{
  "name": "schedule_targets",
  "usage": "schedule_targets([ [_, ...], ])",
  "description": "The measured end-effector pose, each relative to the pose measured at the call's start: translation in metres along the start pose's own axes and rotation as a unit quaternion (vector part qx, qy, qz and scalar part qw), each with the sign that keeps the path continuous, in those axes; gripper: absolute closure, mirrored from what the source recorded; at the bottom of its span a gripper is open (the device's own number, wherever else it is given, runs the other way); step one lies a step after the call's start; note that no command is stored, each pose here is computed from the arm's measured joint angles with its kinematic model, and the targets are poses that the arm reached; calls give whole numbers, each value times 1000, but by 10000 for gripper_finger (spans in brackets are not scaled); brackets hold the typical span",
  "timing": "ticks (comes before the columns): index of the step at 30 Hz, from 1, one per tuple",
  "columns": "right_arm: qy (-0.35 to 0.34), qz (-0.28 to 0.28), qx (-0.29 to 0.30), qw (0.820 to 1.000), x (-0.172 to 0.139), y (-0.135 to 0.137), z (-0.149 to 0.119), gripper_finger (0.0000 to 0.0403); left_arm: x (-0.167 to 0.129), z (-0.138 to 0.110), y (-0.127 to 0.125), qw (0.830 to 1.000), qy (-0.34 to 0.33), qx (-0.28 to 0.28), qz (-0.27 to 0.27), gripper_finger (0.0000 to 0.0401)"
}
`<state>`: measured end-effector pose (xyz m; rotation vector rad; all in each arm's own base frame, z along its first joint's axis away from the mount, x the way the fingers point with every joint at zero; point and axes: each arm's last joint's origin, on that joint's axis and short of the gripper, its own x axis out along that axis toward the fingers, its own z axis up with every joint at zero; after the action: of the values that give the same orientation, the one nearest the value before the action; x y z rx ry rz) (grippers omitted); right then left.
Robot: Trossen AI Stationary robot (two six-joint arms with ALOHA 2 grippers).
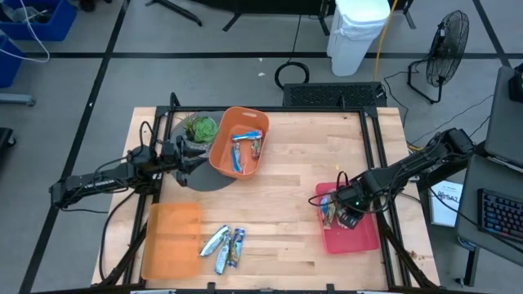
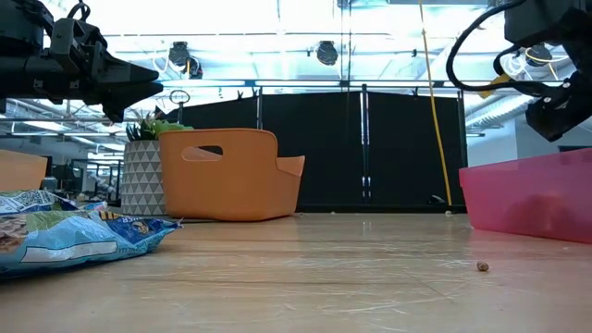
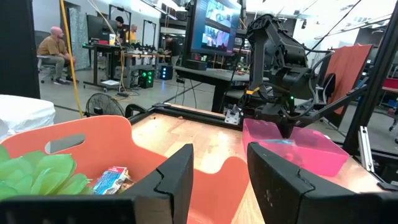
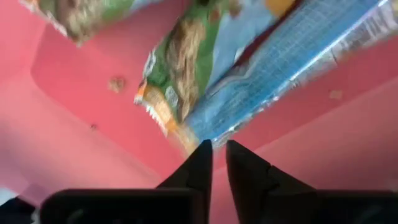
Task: Pick and place Granola Bars by type
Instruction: Put the yellow granola bar into the red bin, then put the blue granola bar into the light orange bin
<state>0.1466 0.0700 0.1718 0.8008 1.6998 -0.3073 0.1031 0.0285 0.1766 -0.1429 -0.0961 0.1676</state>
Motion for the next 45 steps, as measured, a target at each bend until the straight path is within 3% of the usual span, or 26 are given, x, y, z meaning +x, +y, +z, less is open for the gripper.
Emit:
schedule_targets([
  [10, 12, 9, 18, 1000, -3, -2, -3, 275, 0, 0, 0, 1000, 0, 0, 0, 247],
  [19, 1, 29, 15, 999, -11, -6, -9, 269, 0, 0, 0, 1000, 0, 0, 0, 247],
  [26, -74, 60, -35, 995, -26, -11, -14, 272, 0, 0, 0, 1000, 0, 0, 0, 247],
  [31, -178, 88, -106, 974, -35, -7, -11, 273, 0, 0, 0, 1000, 0, 0, 0, 247],
  [34, -259, 100, -172, 945, -44, -2, -8, 273, 0, 0, 0, 1000, 0, 0, 0, 247],
  [37, -353, 83, -259, 895, -52, 4, -8, 273, 0, 0, 0, 1000, 0, 0, 0, 247],
  [41, -490, 44, -351, 797, -53, 9, -6, 273, 0, 0, 0, 1000, 0, 0, 0, 247],
  [45, -581, 38, -429, 691, -46, 8, -3, 273, 0, 0, 0, 1000, 0, 0, 0, 247],
])
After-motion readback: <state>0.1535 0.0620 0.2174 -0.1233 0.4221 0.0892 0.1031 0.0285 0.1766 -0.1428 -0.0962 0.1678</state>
